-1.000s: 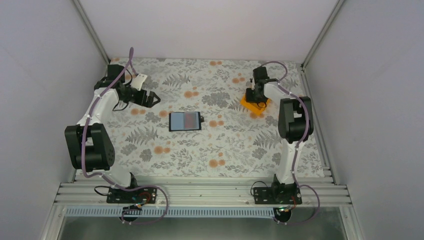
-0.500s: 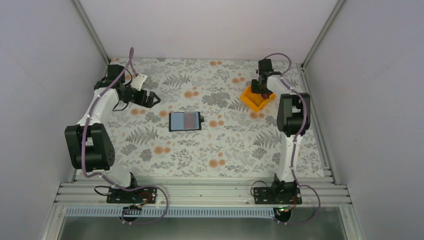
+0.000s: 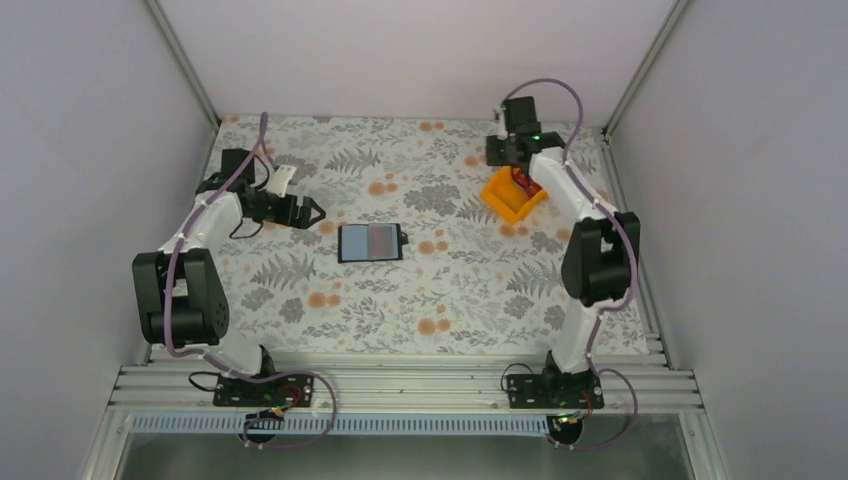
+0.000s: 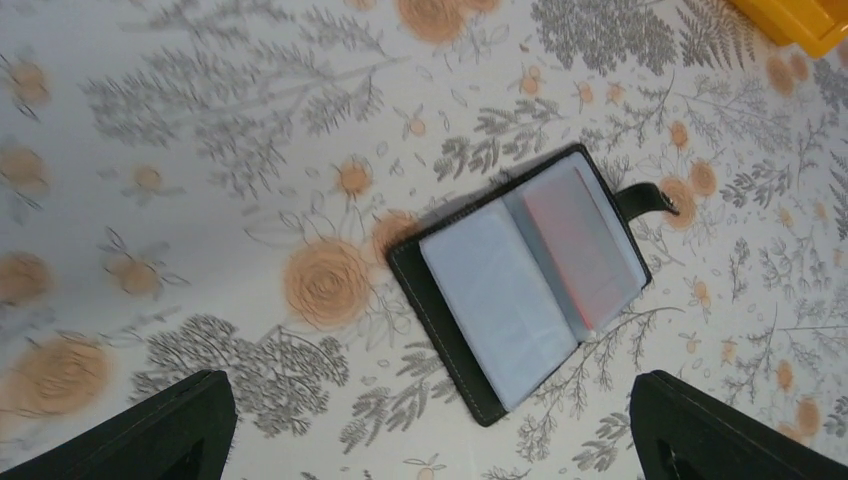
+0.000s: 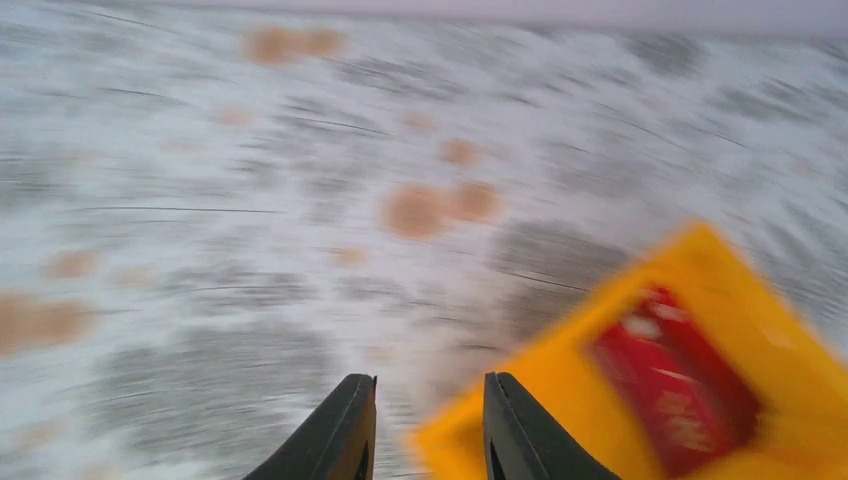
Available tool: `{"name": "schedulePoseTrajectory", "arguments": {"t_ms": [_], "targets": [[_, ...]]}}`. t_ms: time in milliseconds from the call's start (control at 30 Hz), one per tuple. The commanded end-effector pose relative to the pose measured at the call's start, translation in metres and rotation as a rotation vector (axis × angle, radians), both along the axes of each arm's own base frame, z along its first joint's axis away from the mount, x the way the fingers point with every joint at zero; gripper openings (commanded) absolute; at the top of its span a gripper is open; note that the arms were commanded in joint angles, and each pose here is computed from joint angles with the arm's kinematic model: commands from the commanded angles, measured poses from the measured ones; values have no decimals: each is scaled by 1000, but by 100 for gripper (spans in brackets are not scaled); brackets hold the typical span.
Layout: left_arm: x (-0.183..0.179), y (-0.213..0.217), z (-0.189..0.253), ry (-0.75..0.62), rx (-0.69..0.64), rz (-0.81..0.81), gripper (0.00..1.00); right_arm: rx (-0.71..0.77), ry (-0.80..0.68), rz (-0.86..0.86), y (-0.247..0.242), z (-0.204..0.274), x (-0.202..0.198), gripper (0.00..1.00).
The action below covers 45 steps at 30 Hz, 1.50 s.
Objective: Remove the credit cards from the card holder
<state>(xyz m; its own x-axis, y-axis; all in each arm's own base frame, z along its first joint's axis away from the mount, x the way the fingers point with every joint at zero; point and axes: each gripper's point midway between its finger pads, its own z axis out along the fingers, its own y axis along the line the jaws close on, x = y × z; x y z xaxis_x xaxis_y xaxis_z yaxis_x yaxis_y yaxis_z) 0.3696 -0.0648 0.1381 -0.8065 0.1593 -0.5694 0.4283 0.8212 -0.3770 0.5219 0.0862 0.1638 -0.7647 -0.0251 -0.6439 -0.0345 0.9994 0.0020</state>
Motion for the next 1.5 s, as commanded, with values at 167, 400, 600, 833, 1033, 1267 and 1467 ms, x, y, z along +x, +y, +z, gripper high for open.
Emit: {"name": "schedulePoseTrajectory", "arguments": {"t_ms": [167, 400, 600, 833, 1033, 1267, 1467], "targets": [[-2, -6, -45, 121, -159, 213, 98, 300, 69, 443, 253, -22, -105, 33], [-16, -13, -61, 165, -227, 245, 97, 301, 208, 444, 278, -77, -138, 41], [-25, -24, -81, 242, -257, 240, 97, 308, 265, 425, 277, -102, -146, 44], [-30, -47, -91, 335, -357, 191, 97, 301, 337, 425, 280, -135, -152, 34], [-35, -53, -102, 365, -354, 181, 98, 317, 401, 461, 290, -156, -161, 32], [-35, -62, -109, 412, -380, 152, 80, 400, 397, 558, 320, -138, -172, 25], [-33, -64, -108, 409, -389, 134, 57, 508, 425, 644, 341, -128, -182, 20]]}}
